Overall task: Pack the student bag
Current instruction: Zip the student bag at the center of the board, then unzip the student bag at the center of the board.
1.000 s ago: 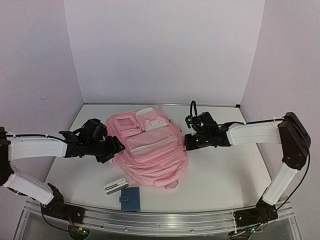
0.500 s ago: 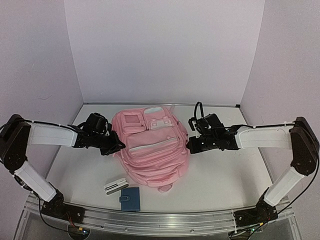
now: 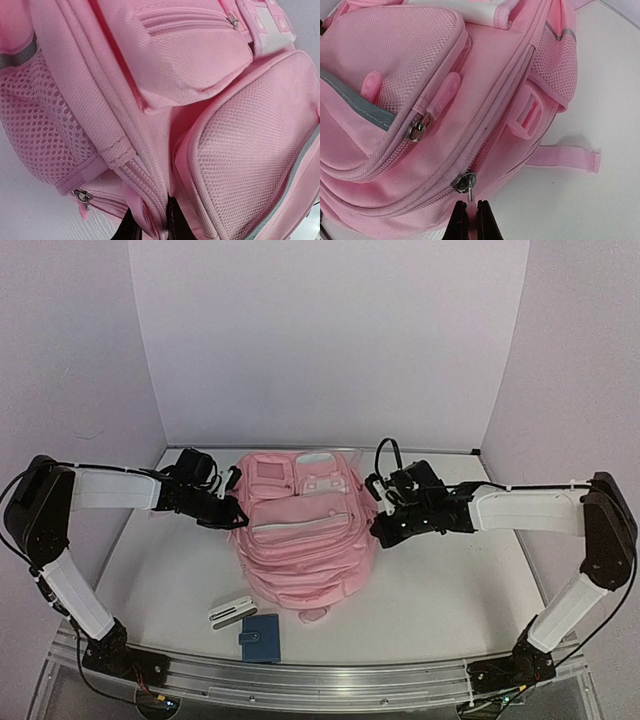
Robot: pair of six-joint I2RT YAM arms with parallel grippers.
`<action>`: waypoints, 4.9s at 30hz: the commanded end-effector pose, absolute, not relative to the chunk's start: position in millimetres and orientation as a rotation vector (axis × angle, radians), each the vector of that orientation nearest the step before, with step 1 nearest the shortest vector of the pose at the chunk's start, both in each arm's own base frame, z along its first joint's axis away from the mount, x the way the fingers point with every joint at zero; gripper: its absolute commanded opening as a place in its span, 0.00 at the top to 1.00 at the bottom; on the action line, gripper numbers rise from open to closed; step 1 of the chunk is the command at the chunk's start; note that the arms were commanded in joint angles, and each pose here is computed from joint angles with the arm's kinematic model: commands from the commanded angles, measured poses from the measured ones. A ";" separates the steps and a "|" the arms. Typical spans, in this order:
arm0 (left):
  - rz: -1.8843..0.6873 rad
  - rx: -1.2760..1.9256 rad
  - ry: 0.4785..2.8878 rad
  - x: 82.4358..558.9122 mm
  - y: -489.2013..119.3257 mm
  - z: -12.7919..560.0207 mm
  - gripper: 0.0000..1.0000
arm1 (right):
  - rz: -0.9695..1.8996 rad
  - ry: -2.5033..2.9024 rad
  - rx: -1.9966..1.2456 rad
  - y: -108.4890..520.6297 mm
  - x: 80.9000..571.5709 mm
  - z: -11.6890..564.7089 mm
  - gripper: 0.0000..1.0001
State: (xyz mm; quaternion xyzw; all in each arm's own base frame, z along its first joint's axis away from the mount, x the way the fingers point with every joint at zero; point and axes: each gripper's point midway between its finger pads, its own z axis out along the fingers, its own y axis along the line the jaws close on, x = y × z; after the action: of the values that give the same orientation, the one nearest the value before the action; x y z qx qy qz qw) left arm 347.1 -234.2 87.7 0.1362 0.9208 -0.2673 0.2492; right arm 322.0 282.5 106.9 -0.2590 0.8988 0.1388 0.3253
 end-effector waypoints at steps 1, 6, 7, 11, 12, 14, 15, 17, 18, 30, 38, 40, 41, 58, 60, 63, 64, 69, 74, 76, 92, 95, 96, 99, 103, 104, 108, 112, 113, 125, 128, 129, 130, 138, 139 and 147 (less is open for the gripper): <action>-0.502 0.670 2.419 354.0 -211.0 89.0 1.00 | 0.035 2.227 -0.639 257.2 378.9 136.8 1.00; -0.509 0.716 2.382 349.1 -215.5 90.1 1.00 | -0.066 2.205 -0.747 265.0 401.8 124.9 1.00; -0.501 0.726 2.387 348.3 -215.4 88.3 1.00 | -0.076 2.203 -0.763 265.5 406.4 122.8 1.00; -0.474 0.753 2.405 346.2 -216.3 81.7 1.00 | -0.118 2.185 -0.826 269.2 430.1 116.1 1.00; -0.471 0.757 2.404 345.9 -216.9 81.5 1.00 | -0.126 2.174 -0.859 271.7 434.1 114.7 1.00; -0.466 0.765 2.399 345.5 -217.9 82.1 1.00 | -0.147 2.154 -0.907 274.4 442.2 112.0 1.00; -0.466 0.766 2.397 345.5 -218.2 82.8 1.00 | -0.158 2.146 -0.915 275.2 447.8 112.0 1.00; -0.466 0.765 2.394 345.8 -218.6 84.5 1.00 | -0.167 2.134 -0.931 278.2 456.2 111.2 1.00; -0.467 0.763 2.392 346.2 -218.7 85.2 1.00 | -0.172 2.125 -0.939 279.5 460.1 111.5 1.00; -0.485 0.712 2.390 357.2 -224.3 109.9 1.00 | -0.161 1.973 -0.682 270.9 480.1 172.7 0.84; -0.564 0.688 2.493 354.2 -232.7 147.5 1.00 | 0.202 1.928 -0.477 256.6 415.6 246.3 0.22; -0.586 0.716 2.518 353.0 -235.2 152.5 1.00 | 0.400 1.924 -0.486 266.9 388.4 257.0 0.16; -0.587 0.735 2.538 353.8 -236.1 151.6 1.00 | 0.494 1.926 -0.493 272.1 375.7 260.0 0.14; -0.682 0.890 2.466 389.5 -240.5 118.9 1.00 | 1.238 2.108 -0.530 338.8 303.3 192.0 0.09; -0.679 0.892 2.469 390.3 -240.5 114.3 1.00 | 1.247 2.113 -0.536 346.1 306.0 186.3 0.09; -0.690 0.877 2.466 389.9 -241.3 110.0 1.00 | 1.245 2.137 -0.543 355.6 314.0 174.4 0.10; -0.693 0.876 2.465 389.5 -241.3 109.0 1.00 | 1.241 2.146 -0.545 358.4 317.0 169.7 0.09; -0.706 0.874 2.467 387.9 -242.1 107.5 1.00 | 1.204 2.182 -0.551 370.0 335.3 146.9 0.09; -0.714 0.875 2.469 389.9 -243.9 108.4 1.00 | 1.156 2.225 -0.544 378.3 351.4 122.8 0.09; -0.711 0.870 2.475 391.0 -244.1 107.3 1.00 | 1.160 2.241 -0.560 382.1 349.8 116.1 0.09; -0.592 0.772 2.551 408.2 -233.1 98.4 1.00 | 1.108 2.368 -0.883 384.0 268.4 105.9 0.19; -0.571 0.756 2.559 410.2 -231.0 97.6 1.00 | 1.107 2.390 -0.901 378.2 255.4 108.8 0.21; -0.570 0.756 2.559 410.4 -230.9 97.6 1.00 | 1.103 2.394 -0.908 376.9 251.6 108.9 0.23; -0.575 0.754 2.557 410.7 -231.6 99.4 1.00 | 1.062 2.384 -0.903 371.2 251.3 111.3 0.25; -0.592 0.756 2.554 410.1 -233.4 100.6 1.00 | 0.950 2.385 -0.894 366.8 264.2 100.2 0.27; -0.596 0.756 2.552 409.6 -233.9 101.5 1.00 | 0.932 2.385 -0.906 367.5 267.2 95.2 0.30; -0.595 0.755 2.551 409.4 -233.2 102.0 1.00 | 0.855 2.356 -0.930 370.2 278.5 84.4 0.36; -0.593 0.756 2.551 409.8 -233.4 101.7 1.00 | 0.776 2.316 -0.959 373.2 281.4 82.5 0.43; -0.593 0.756 2.552 410.1 -233.5 101.5 1.00 | 0.761 2.305 -0.972 375.3 279.4 83.3 0.44; -0.607 0.699 2.583 414.2 -235.1 97.2 1.00 | 0.527 2.228 -0.966 379.1 282.2 82.2 0.74; -0.591 0.650 2.605 416.2 -232.5 95.0 1.00 | 0.522 2.213 -0.962 379.2 281.9 86.7 0.87; -0.584 0.633 2.613 416.9 -231.4 93.9 1.00 | 0.522 2.208 -0.960 379.3 282.0 88.5 0.91; -0.581 0.614 2.621 417.3 -230.7 93.4 1.00 | 0.525 2.204 -0.958 379.6 281.7 90.8 0.94; -0.590 0.346 2.656 427.9 -226.8 102.7 1.00 | 0.585 2.197 -0.949 380.8 268.7 105.5 1.00; -0.590 0.292 2.659 430.0 -225.9 104.7 1.00 | 0.601 2.202 -0.948 380.7 265.4 106.7 1.00; -0.679 0.017 2.603 441.7 -228.8 121.1 1.00 | 0.726 2.257 -1.012 394.1 228.6 105.8 1.00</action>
State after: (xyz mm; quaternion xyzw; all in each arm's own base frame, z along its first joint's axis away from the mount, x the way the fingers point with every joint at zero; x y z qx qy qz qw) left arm 404.6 -224.4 86.6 0.0768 0.9613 -0.2215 0.1451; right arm 258.2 377.0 88.0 -0.3593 0.8556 0.2238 0.2981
